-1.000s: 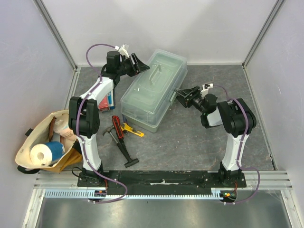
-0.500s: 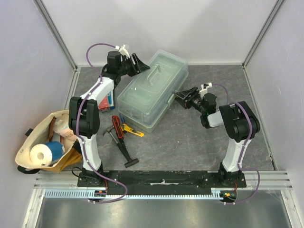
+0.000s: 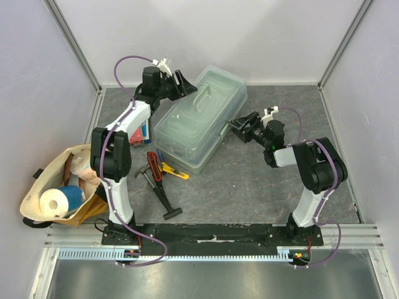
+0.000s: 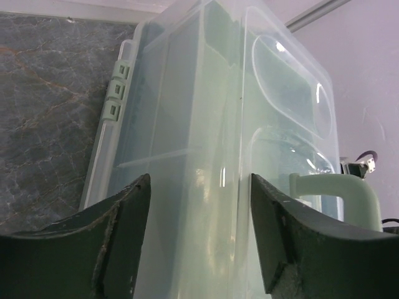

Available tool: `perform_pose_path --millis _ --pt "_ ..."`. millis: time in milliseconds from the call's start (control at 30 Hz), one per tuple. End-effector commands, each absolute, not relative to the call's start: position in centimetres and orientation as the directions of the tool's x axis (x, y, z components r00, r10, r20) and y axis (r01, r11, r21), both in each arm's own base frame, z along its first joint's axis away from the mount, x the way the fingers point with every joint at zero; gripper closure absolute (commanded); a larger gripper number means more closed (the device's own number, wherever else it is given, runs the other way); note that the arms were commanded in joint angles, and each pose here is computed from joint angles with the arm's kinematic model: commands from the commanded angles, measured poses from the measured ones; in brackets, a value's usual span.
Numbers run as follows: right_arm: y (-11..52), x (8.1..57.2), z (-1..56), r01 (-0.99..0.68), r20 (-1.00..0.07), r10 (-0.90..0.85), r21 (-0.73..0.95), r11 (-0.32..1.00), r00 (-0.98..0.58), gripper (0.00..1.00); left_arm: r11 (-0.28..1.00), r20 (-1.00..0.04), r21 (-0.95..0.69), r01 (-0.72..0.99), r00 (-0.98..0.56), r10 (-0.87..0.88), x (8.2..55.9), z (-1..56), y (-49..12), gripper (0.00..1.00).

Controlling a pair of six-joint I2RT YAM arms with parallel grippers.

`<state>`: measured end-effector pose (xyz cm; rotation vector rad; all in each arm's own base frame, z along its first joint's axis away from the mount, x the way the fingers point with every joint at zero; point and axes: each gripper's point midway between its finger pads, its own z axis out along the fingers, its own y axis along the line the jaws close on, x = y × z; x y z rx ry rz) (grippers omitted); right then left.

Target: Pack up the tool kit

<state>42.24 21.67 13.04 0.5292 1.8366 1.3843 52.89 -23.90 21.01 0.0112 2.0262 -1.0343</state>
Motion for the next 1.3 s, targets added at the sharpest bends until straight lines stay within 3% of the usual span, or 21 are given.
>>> perform_pose_path --millis 0,33,100,367,533,767,967,1167,1267 --pt "23.7 39.8 15.4 -0.214 -0.355 0.674 0.934 0.286 -0.648 0.11 0.627 -0.483 -0.725 0.285 -0.860 -0.168 45.1 16.9 -28.2 0.23" --pt "23.7 39.5 15.4 -0.214 -0.352 0.674 0.935 0.282 -0.649 0.02 0.632 -0.485 -0.725 0.275 -0.855 -0.184 45.3 17.3 -27.6 0.17" --pt "23.7 38.9 16.1 -0.235 -0.346 0.676 0.938 0.253 -0.650 0.02 0.630 -0.509 -0.725 0.280 -0.834 -0.215 45.4 19.3 -26.2 0.10" --pt "24.7 38.4 16.8 -0.269 -0.260 0.696 0.958 0.099 -0.669 0.02 0.558 -0.434 -0.796 0.235 -0.864 -0.255 41.9 21.2 -23.5 0.07" --pt "25.6 38.6 16.2 -0.280 -0.253 0.677 0.957 0.073 -0.691 0.02 0.544 -0.380 -0.817 0.190 -0.887 -0.262 39.8 20.3 -23.3 0.07" --pt "27.1 40.5 17.1 -0.333 -0.294 0.638 0.941 0.062 -0.712 0.02 0.460 -0.283 -0.879 0.125 -0.913 -0.293 40.0 19.6 -24.8 0.20" --pt "28.0 41.5 21.5 -0.411 -0.269 0.627 0.907 -0.090 -0.731 0.06 0.372 -0.270 -0.917 0.141 -0.908 -0.321 41.9 21.6 -28.2 0.25" --pt "28.9 45.0 20.8 -0.400 -0.343 0.617 0.915 0.050 -0.708 0.08 0.364 -0.282 -0.919 0.153 -0.900 -0.333 44.3 21.9 -29.7 0.28" --pt "28.6 45.5 20.0 -0.383 -0.344 0.621 0.921 0.075 -0.704 0.02 0.400 -0.310 -0.902 0.160 -0.886 -0.345 44.7 21.6 -28.8 0.16"
